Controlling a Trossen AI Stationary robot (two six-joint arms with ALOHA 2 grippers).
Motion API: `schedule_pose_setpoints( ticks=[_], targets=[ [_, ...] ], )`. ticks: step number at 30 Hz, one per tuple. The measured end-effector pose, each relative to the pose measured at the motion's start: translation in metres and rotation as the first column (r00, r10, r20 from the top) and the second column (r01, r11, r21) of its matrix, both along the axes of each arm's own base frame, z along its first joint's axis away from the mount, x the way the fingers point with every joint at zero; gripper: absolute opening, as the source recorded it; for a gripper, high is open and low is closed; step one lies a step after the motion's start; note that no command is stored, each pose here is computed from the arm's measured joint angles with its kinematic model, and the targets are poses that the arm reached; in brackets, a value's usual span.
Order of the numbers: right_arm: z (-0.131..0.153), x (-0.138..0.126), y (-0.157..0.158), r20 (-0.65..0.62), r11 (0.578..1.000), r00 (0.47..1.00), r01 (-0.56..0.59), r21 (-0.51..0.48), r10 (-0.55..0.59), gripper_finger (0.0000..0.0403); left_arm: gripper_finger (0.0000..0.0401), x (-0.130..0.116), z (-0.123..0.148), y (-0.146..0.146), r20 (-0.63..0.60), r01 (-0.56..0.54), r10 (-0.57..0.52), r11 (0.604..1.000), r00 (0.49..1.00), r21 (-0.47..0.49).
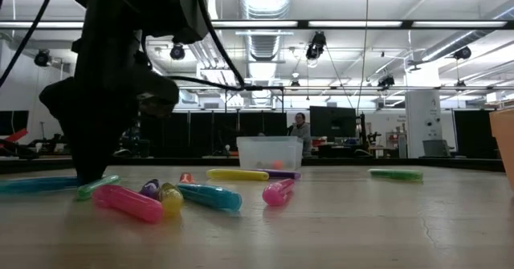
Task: Pick & Place Markers
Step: Put the blue highlighter into the yellow bin
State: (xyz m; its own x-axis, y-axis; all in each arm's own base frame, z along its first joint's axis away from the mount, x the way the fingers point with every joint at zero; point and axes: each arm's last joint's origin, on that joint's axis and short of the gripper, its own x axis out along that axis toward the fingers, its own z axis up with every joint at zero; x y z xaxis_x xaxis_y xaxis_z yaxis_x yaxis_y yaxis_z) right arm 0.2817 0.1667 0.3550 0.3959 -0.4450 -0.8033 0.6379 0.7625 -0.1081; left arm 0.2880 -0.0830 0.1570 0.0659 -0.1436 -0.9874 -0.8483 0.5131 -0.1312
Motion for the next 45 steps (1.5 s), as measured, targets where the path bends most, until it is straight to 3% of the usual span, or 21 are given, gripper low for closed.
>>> schedule_pose_setpoints(
  ticks=[10,16,24,30,37,42,45],
  targets=[
    [0.000,0.001,-0.001,0.043,0.995,0.995,0.085,0.043,-0.087,0.0203,0.0024,-0.009,0.034,0.003,0.088,0.045,-0.042,0.999,0.995,-0.027],
    [0.000,0.003,-0.006,0.073,0.984,0.983,0.161,0.078,-0.167,0.0203,0.0025,-0.037,0.076,-0.004,0.167,0.087,-0.067,0.989,0.984,-0.118],
    [0.000,0.008,-0.013,0.084,0.975,0.974,0.203,0.089,-0.210,0.0203,0.0025,-0.086,0.120,-0.024,0.278,0.045,-0.015,0.994,0.960,-0.100],
    [0.000,0.014,-0.024,0.058,0.981,0.980,0.187,0.059,-0.191,0.0203,0.0025,-0.112,0.121,-0.054,0.290,-0.053,0.076,0.995,0.954,-0.088],
    [0.000,0.021,-0.040,-0.034,0.997,0.997,0.071,-0.027,-0.072,0.0203,0.0025,-0.132,0.104,-0.095,0.173,-0.192,0.209,0.975,0.962,-0.114],
    [0.000,0.025,-0.049,-0.089,0.998,0.996,0.006,-0.067,-0.012,0.0203,0.0025,-0.133,0.084,-0.112,0.087,-0.324,0.329,0.943,0.940,-0.075],
    [0.000,0.027,-0.056,-0.113,0.996,0.994,-0.019,-0.083,0.009,0.0203,0.0025,-0.128,0.071,-0.117,0.063,-0.332,0.333,0.943,0.941,-0.023]
  ],
)
